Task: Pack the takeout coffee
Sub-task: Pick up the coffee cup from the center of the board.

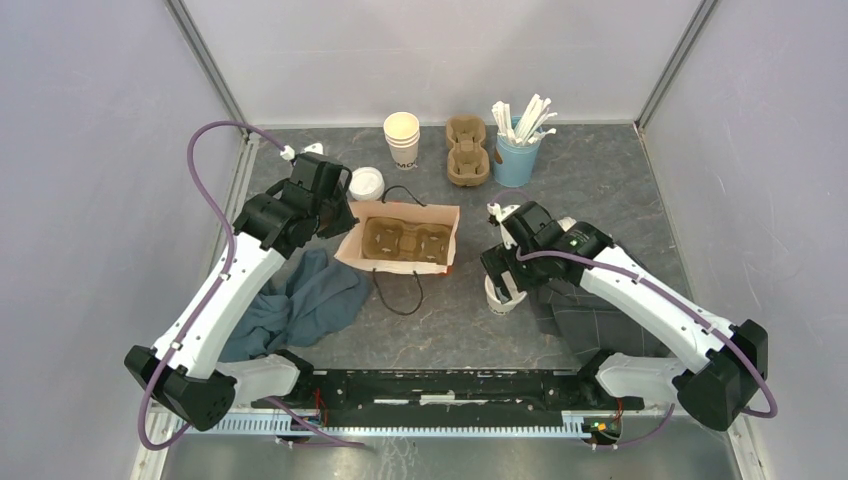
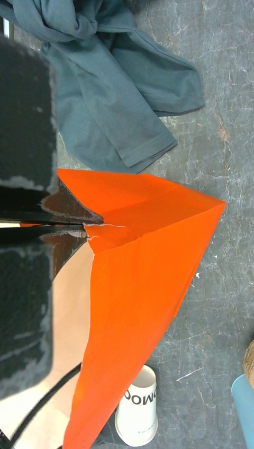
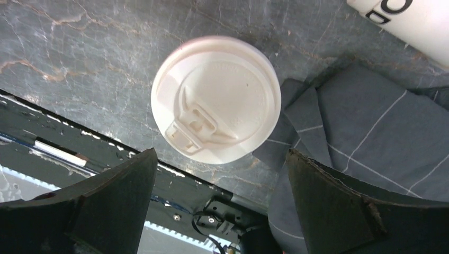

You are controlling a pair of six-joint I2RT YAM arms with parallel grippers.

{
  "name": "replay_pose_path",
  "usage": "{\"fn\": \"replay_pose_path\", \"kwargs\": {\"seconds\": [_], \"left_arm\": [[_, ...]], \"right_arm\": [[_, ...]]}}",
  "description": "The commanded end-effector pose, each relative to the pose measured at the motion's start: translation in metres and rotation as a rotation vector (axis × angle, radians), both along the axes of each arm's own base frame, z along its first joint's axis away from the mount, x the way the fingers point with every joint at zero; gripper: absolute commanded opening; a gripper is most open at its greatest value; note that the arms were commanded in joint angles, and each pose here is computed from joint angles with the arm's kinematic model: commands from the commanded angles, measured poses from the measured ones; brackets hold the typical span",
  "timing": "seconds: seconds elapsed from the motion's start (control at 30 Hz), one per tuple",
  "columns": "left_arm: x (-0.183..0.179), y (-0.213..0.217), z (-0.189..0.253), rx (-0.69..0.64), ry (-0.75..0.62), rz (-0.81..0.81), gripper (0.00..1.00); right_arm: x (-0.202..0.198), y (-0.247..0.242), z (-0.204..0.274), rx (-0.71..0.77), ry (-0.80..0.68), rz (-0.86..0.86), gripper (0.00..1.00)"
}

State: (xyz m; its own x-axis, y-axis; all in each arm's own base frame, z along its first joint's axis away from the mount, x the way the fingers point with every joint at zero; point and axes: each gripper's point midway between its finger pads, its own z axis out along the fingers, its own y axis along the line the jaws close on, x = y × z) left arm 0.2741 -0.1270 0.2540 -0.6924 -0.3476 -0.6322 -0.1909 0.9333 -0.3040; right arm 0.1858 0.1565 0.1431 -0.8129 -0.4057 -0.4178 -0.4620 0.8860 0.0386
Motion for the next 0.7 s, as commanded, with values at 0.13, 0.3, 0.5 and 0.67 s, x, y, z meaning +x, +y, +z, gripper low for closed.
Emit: {"fn": "replay_pose_path", "kwargs": {"seconds": [0.13, 0.3, 0.5, 0.67], "left_arm": [[-0.001, -0.005, 0.015, -0.066, -0.040, 0.015, 0.02], [-0.003, -0.004, 0.016, -0.067, -0.040, 0.017, 0.02], [-0.005, -0.002, 0.015, -0.066, -0.034, 0.020, 0.02], [-0.005, -0.002, 0.016, -0.068, -0.035, 0.020, 0.02]], "right_arm": [[0.024, 0.020, 0.008, 0.085, -0.105, -0.031, 0.98], [0.026, 0.021, 0.002, 0.062, -0.099, -0.012, 0.98], [0.029, 0.018, -0.003, 0.032, -0.097, -0.014, 0.95], [0.027, 0.017, -0.009, 0.021, -0.086, -0.005, 0.95]]}}
